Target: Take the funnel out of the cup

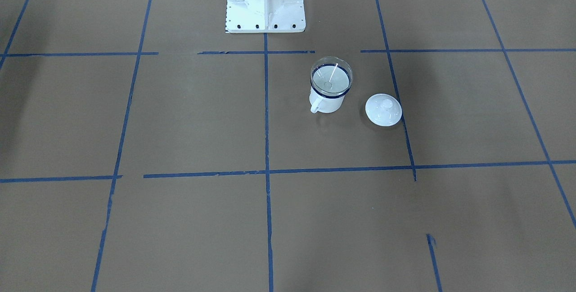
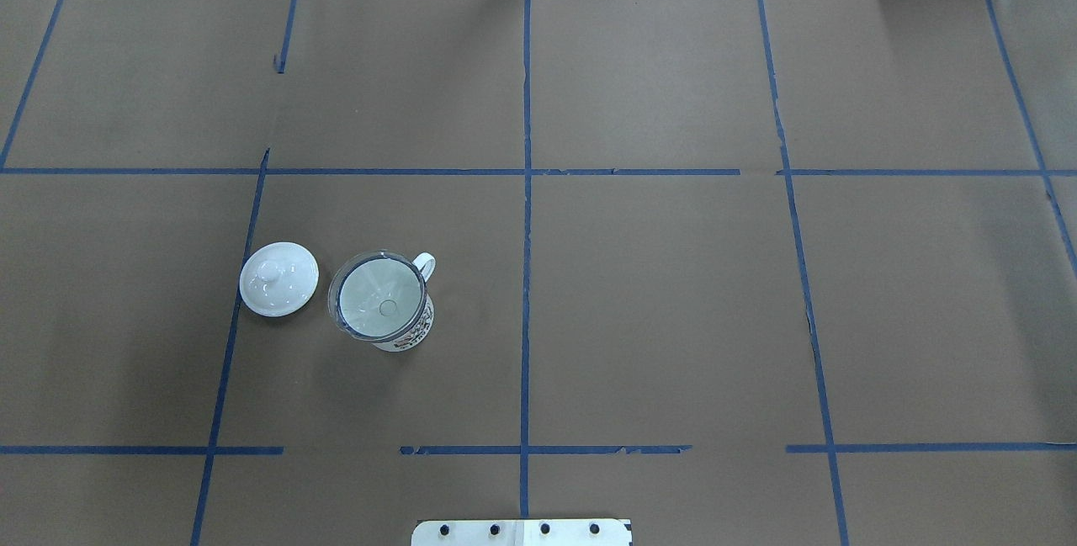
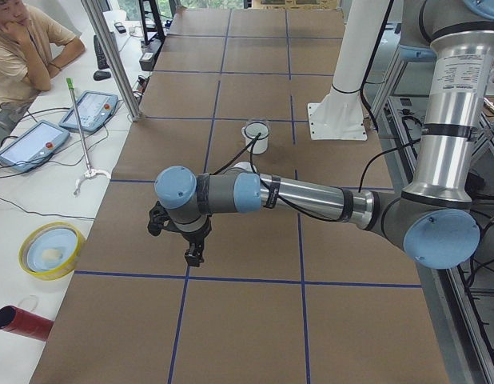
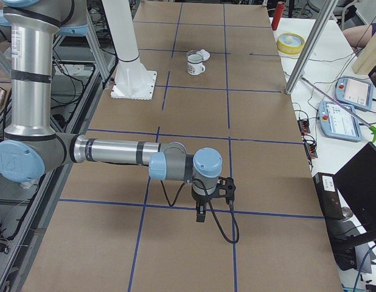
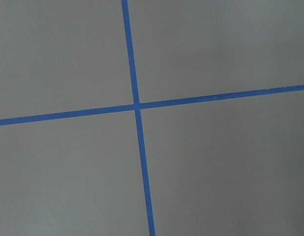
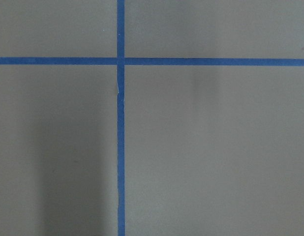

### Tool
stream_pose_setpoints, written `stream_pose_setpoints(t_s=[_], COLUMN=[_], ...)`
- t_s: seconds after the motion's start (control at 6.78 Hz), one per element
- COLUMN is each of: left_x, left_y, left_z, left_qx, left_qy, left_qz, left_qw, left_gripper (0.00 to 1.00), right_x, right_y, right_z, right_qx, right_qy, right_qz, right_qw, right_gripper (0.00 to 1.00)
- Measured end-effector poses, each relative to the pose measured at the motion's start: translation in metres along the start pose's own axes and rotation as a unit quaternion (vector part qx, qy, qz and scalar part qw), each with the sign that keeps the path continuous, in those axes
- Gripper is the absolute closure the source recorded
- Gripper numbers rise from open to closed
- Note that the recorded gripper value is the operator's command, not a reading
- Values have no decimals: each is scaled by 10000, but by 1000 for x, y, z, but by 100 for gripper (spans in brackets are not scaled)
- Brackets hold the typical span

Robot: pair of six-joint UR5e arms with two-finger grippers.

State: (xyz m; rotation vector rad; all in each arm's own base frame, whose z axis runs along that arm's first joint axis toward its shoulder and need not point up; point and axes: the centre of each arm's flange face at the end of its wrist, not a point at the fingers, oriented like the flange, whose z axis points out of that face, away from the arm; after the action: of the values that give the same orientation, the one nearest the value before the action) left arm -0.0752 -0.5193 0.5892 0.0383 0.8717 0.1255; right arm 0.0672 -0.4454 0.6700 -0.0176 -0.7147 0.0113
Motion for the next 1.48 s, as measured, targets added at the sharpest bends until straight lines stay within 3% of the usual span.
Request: stream_pose_setpoints(t_s=[0.44,1.03,1.18,1.48], left_x=[11,5,20,110], left_y=[-9,-2,-7,-26], left_z=[-11,2,2,11], left_qx=[149,473,559,703], left_qy=[-29,-163,-165,-143], left_qz=[-89,-125,-328,-801], left_qw=[9998,9987,9978,9942], left_gripper=[0,0,0,0], right_x=[0,0,0,0], right_y=[0,0,0,0], right_z=[0,0,0,0], right_qx=[0,-2,-1,-4], right_qy=[0,0,0,0], right_qz=[0,1,1,3], right_qw=[10000,10000,10000,10000], right_gripper=[0,0,0,0])
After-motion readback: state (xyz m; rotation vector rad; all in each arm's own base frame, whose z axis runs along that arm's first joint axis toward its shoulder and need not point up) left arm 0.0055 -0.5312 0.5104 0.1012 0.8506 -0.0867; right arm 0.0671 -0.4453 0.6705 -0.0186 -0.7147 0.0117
